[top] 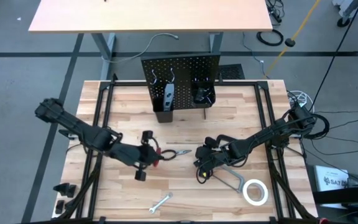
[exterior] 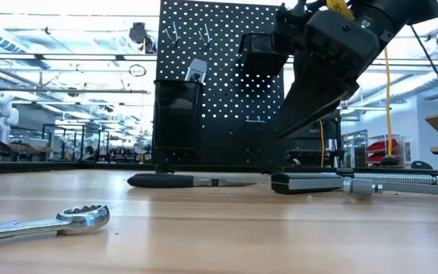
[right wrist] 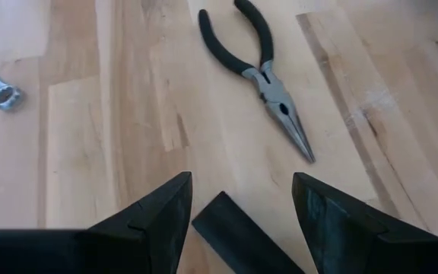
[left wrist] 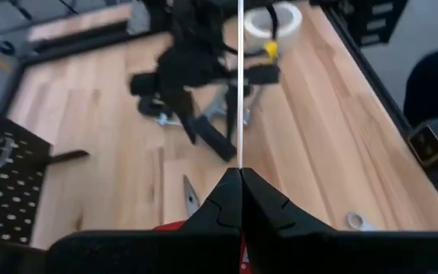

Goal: Hang tools onto peg board
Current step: Put the allen wrench into the left black bin on the pegboard

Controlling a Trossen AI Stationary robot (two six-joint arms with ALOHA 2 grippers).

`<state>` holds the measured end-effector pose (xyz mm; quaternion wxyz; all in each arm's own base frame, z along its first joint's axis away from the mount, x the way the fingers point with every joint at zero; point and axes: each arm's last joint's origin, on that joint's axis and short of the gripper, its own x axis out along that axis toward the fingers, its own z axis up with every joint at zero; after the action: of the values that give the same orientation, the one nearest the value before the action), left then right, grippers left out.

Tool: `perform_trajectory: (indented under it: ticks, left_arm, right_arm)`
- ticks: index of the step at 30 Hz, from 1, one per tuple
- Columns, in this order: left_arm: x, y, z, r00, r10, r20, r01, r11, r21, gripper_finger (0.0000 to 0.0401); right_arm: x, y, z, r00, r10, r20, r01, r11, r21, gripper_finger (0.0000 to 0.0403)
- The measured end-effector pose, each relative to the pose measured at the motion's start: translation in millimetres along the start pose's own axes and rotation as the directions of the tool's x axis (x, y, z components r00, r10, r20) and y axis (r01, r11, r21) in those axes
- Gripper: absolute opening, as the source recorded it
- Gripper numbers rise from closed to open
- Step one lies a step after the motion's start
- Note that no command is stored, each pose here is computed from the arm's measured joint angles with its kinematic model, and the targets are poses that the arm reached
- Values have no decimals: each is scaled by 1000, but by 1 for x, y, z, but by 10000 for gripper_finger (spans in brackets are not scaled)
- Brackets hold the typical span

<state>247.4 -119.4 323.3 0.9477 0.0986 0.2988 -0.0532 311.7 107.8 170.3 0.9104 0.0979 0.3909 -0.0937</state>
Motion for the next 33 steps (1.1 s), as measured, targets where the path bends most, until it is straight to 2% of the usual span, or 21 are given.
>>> perform_trajectory:
  ticks: [3,6,8,10,12,14,16,20,25,31,33]
  left_arm:
    - [-3,0,-10,998,11,68,-10,1000,-20,0]
    - [3,0,-39,990,12,137,-1,997,-80,0]
    - [9,0,-59,973,15,231,22,987,-157,0]
    - [13,0,-73,923,23,384,81,964,-252,0]
    - [14,0,-83,843,31,538,170,932,-319,0]
    - [14,0,-93,775,50,630,244,896,-371,0]
    - [16,1,-102,745,59,665,293,866,-404,0]
    - [24,-2,-112,775,49,630,277,870,-409,0]
    - [32,-5,-111,788,48,614,247,888,-387,0]
    - [38,-8,-101,787,49,615,185,933,-310,0]
    - [40,-9,-97,786,49,617,165,944,-285,0]
  right_arm:
    - [0,2,0,1000,13,5,-13,1000,1,222]
    - [-1,6,2,997,74,12,-74,997,-18,222]
    - [-3,13,4,990,135,43,-133,990,-40,222]
    - [-5,20,9,975,195,103,-188,979,-72,222]
    - [-9,28,16,949,256,186,-238,965,-113,222]
    - [-13,33,24,912,303,278,-268,951,-155,222]
    - [-18,37,34,864,339,373,-288,939,-187,222]
    - [-28,39,51,761,356,542,-306,934,-184,222]
    - [-32,27,69,676,284,680,-264,955,-136,222]
    - [-35,15,82,610,260,749,-267,957,-115,222]
    - [-35,13,84,602,259,755,-266,957,-115,222]
